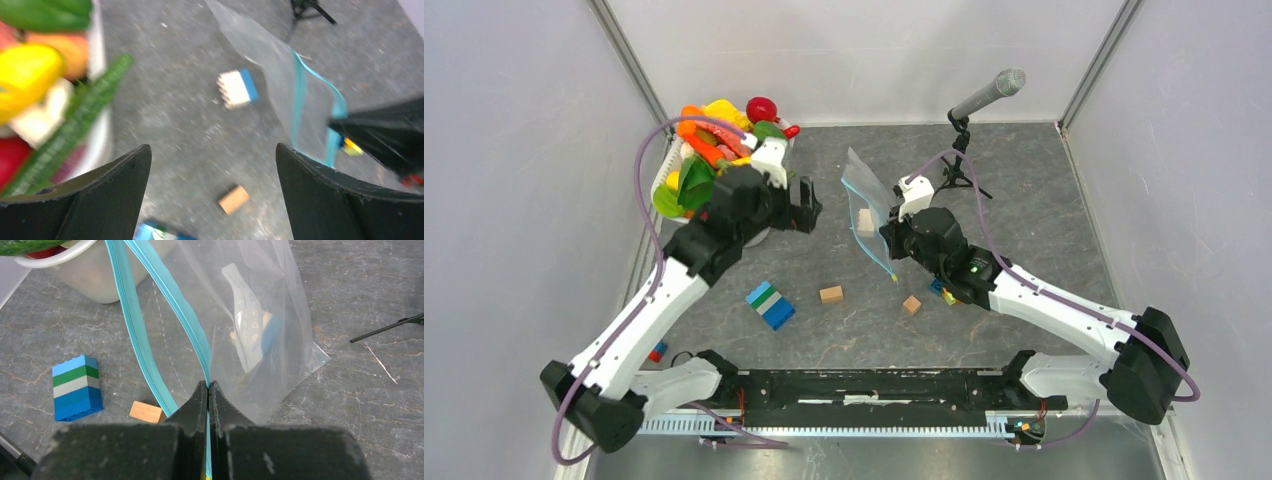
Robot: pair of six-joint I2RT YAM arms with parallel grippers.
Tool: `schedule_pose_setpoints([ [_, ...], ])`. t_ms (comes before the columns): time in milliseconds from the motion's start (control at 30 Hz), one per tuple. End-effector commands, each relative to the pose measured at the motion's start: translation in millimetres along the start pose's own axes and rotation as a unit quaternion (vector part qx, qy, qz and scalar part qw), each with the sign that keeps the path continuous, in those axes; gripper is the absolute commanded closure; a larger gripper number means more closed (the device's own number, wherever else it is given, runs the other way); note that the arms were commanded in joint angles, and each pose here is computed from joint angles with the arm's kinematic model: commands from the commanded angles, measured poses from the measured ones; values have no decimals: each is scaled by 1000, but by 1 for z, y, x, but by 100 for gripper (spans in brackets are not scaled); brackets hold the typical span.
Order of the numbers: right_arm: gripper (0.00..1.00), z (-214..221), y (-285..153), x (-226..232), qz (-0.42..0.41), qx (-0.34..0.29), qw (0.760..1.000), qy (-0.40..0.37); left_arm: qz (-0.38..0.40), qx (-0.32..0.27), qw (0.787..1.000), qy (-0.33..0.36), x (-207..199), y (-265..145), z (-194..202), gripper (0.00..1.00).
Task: Place the food in the zip-top bag and seal the zipper
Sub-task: Pick up the fake vegetable from the bin.
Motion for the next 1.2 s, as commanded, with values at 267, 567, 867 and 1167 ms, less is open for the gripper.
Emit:
schedule_pose_setpoints([
  [267,100,-11,-8,6,-39,-21,999,-4,46,92,988,113,63,67,-53,4],
  [567,100,-10,-10,6,-46,-24,999,-2,30,146,972,184,84,99,-49,10],
  [867,100,-7,-9,5,-48,-21,999,-3,-33,183,962,199,103,122,-33,17],
  [1167,100,-3,-9,6,-56,-18,998,3,-60,160,962,210,109,127,-30,27],
])
Point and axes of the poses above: each gripper's point midway between its finger pads, its own y axis out along the fingers, its own x axis along the line the jaws close on, z = x × y, the point moved 10 cm from there along -y, back along the fingers, and after that the axes turned 2 degrees about -y, right-handed, at the moved point
